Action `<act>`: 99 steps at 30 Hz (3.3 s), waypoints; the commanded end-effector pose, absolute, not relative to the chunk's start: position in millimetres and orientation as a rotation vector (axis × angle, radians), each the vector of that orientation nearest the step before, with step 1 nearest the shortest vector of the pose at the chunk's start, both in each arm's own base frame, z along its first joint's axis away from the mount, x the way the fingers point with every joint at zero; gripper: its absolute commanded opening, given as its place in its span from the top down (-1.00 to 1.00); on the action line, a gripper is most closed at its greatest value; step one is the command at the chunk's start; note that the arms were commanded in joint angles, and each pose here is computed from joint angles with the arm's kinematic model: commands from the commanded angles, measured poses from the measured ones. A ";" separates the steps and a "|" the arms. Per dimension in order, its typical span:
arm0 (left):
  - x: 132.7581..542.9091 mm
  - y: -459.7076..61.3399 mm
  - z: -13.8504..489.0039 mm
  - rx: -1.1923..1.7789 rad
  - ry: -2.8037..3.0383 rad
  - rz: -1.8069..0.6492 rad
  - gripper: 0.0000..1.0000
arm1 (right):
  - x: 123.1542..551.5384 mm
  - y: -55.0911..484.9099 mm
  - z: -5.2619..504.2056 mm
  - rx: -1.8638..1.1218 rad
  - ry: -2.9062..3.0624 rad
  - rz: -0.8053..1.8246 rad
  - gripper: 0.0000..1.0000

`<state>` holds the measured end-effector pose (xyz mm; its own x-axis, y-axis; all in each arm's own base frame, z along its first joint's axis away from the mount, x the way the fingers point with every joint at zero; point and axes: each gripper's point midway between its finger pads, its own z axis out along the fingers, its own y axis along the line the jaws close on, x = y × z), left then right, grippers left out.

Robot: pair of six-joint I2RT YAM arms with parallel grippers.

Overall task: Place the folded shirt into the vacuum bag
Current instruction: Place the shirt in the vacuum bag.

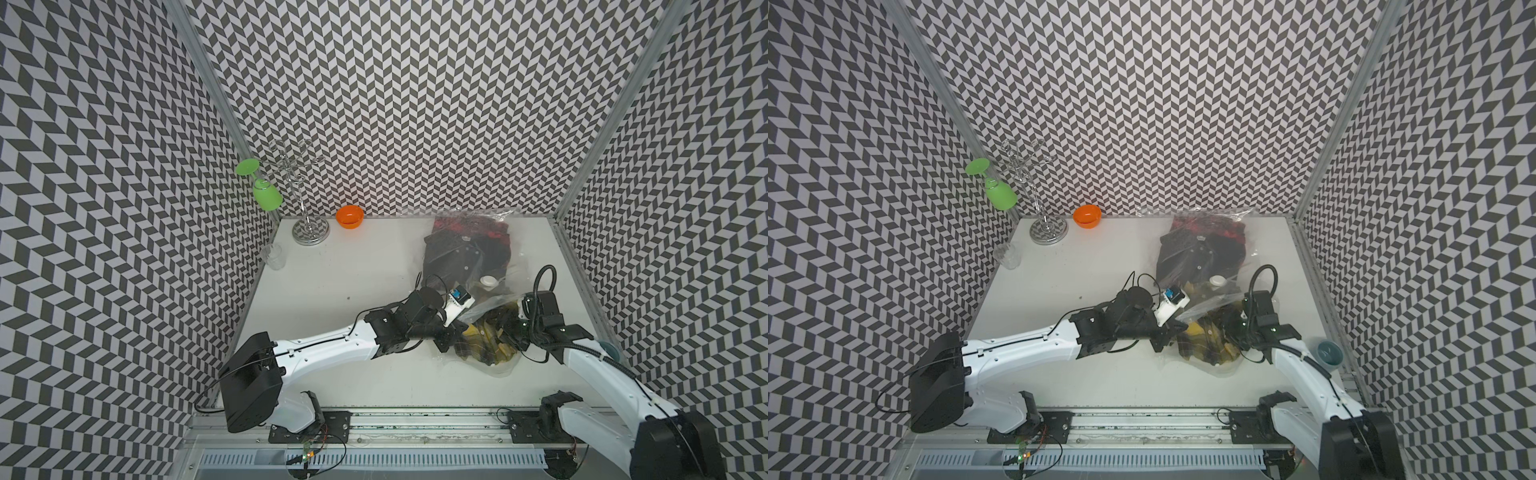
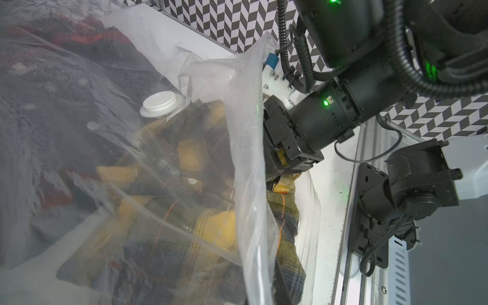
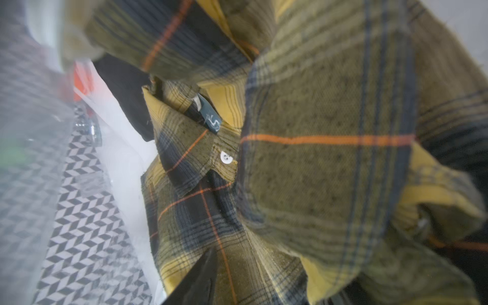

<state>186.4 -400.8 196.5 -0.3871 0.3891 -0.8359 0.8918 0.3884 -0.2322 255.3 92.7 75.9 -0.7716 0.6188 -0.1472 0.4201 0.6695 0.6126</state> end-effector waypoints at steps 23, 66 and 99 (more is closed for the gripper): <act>241.2 -437.0 244.1 0.963 1.847 -0.948 1.00 | 204.1 97.5 161.6 0.570 2.562 0.818 -0.50; 159.9 -430.7 200.8 1.194 1.918 -0.983 1.00 | 297.5 171.0 123.4 0.781 2.158 1.267 -0.19; 183.3 -408.7 198.3 1.057 1.973 -0.963 0.94 | 281.1 37.2 36.8 1.043 2.386 0.552 0.55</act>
